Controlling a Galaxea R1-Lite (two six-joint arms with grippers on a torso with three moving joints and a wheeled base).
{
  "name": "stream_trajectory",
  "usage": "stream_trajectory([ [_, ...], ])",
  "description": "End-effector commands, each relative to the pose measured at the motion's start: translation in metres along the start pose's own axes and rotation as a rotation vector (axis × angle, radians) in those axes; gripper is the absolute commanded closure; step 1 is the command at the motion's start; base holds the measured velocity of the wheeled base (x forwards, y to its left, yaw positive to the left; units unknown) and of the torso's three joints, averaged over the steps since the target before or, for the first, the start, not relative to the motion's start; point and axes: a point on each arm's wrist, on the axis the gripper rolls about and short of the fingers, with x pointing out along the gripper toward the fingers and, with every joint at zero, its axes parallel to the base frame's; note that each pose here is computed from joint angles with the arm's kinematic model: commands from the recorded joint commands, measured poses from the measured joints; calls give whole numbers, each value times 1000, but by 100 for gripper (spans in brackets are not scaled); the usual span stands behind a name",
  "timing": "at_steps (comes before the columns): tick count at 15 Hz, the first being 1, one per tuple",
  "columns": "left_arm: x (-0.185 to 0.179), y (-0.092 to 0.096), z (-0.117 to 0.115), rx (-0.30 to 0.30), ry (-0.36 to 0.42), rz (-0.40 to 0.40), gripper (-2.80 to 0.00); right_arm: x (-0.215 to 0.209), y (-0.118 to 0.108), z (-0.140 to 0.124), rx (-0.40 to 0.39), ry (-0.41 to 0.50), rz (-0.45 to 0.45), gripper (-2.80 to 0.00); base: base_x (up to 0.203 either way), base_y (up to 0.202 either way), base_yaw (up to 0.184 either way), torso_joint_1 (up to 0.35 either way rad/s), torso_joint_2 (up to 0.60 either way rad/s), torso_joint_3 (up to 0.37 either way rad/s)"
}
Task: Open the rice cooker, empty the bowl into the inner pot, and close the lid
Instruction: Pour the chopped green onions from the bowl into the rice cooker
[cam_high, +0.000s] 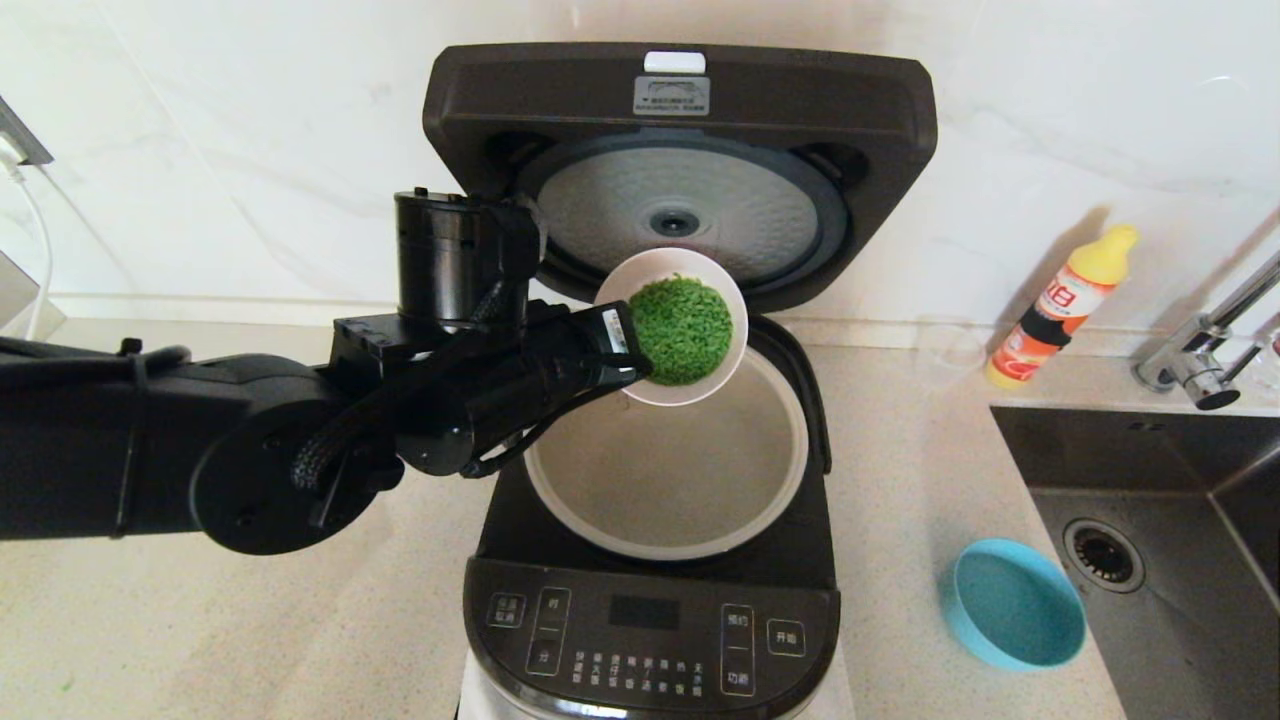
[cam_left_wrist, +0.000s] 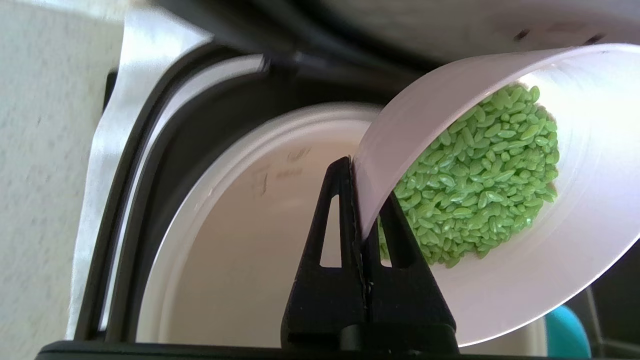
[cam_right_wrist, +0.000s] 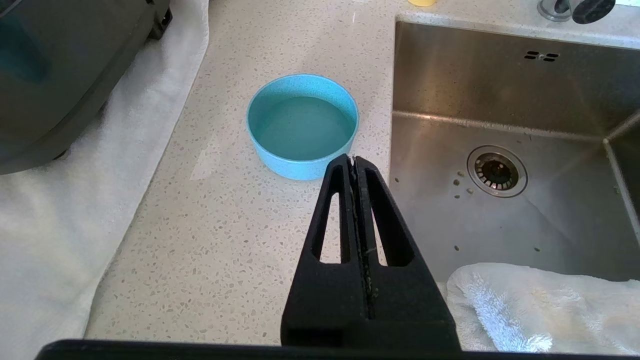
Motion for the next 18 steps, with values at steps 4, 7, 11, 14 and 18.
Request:
stream_trajectory([
  [4, 3, 2, -8, 84, -97, -31, 0, 0, 0, 0, 0, 1, 1, 0, 0, 0, 0, 0, 0, 0],
  [7, 8, 5, -14, 131, -150, -33, 0, 0, 0, 0, 0, 1, 1, 0, 0, 0, 0, 0, 0, 0],
  [11, 14, 6, -17, 156, -190, -30, 0, 0, 0, 0, 0, 1, 1, 0, 0, 0, 0, 0, 0, 0],
  [14, 15, 5, -16, 207, -254, -40, 0, 0, 0, 0, 0, 1, 1, 0, 0, 0, 0, 0, 0, 0],
  [18, 16, 7, -13, 269, -353, -39, 0, 0, 0, 0, 0, 1, 1, 0, 0, 0, 0, 0, 0, 0],
])
